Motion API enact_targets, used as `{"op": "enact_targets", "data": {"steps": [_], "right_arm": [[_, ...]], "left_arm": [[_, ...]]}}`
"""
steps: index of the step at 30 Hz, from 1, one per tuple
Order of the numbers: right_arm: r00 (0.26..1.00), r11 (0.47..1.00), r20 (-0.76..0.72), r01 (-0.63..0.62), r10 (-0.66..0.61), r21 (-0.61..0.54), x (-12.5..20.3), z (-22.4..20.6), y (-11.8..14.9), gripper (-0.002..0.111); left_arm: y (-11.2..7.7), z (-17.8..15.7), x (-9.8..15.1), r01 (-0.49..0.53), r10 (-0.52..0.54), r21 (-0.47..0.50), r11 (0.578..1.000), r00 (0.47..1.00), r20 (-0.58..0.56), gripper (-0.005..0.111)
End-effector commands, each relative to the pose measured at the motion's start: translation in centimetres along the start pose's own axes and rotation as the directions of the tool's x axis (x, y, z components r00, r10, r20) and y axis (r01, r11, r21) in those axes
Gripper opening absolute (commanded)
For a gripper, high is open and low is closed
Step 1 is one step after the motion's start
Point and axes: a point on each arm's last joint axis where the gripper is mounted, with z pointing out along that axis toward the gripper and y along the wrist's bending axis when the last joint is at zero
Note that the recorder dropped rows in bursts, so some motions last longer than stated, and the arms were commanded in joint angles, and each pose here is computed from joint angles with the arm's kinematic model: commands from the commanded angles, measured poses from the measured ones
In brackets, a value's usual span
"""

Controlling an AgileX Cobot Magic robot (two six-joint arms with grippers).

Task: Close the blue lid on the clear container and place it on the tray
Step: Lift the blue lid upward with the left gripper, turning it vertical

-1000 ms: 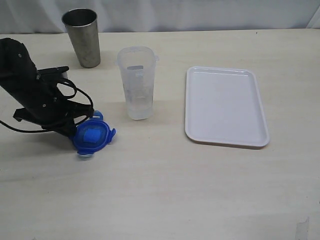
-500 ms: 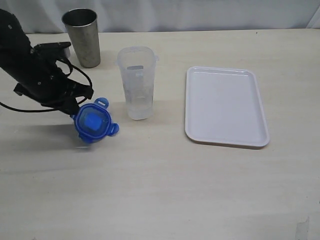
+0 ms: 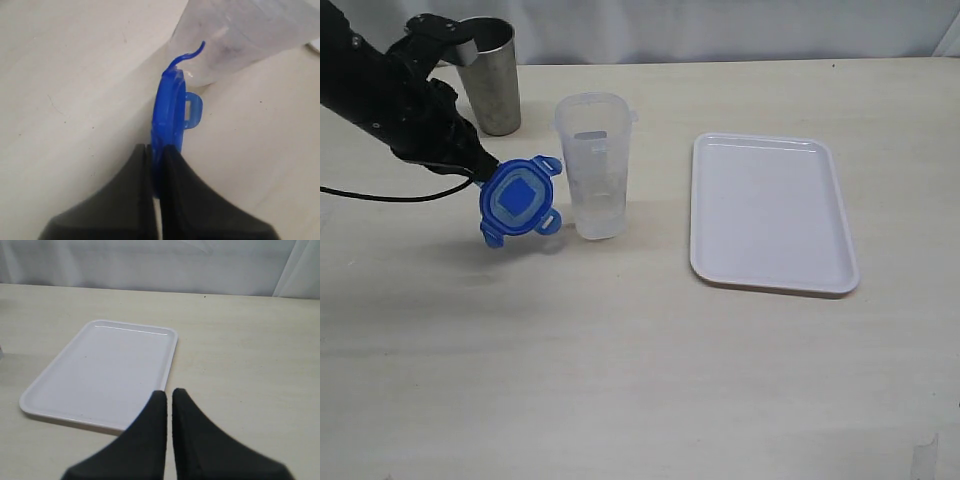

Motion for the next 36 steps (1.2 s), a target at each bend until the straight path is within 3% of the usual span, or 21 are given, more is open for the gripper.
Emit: {"op": "enact_targets", "data": {"steps": [1, 11, 20, 25, 28, 30, 36], "right_arm": [[1.0, 1.0, 0.004, -0.002, 0.002, 0.004, 0.0, 0.0, 0.0, 0.004], [1.0, 1.0, 0.004, -0.002, 0.002, 0.004, 0.0, 0.0, 0.0, 0.004], [1.0, 1.0, 0.004, -0.002, 0.002, 0.004, 0.0, 0.0, 0.0, 0.004], [1.0, 1.0, 0.004, -0.002, 0.002, 0.004, 0.0, 0.0, 0.0, 0.004], [1.0, 1.0, 0.004, -0.006, 0.006, 0.003, 0.0, 0.0, 0.0, 0.004], [1.0, 1.0, 0.004, -0.006, 0.006, 0.003, 0.0, 0.0, 0.0, 0.004], [1.0, 1.0, 0.004, -0.006, 0.006, 0.003, 0.0, 0.0, 0.0, 0.004]], "left_arm": [[-0.1, -0.5, -0.7, -0.042, 0.043, -0.017, 0.999, 0.998, 0.049, 0.0], [1.3, -0.9, -2.1, -0.026, 0.063, -0.185, 0.982, 0.979, 0.194, 0.0], [3.0, -1.7, -3.4, -0.044, 0.177, -0.397, 0.917, 0.935, 0.306, 0.0], [2.8, -1.9, -4.1, -0.094, 0.268, -0.466, 0.88, 0.908, 0.324, 0.0], [1.7, -1.8, -5.1, -0.117, 0.324, -0.499, 0.859, 0.878, 0.351, 0.0], [0.9, -1.8, -5.8, -0.157, 0.394, -0.539, 0.827, 0.847, 0.357, 0.0], [-1.3, -2.0, -7.4, -0.307, 0.626, -0.665, 0.681, 0.715, 0.311, 0.0]]}}
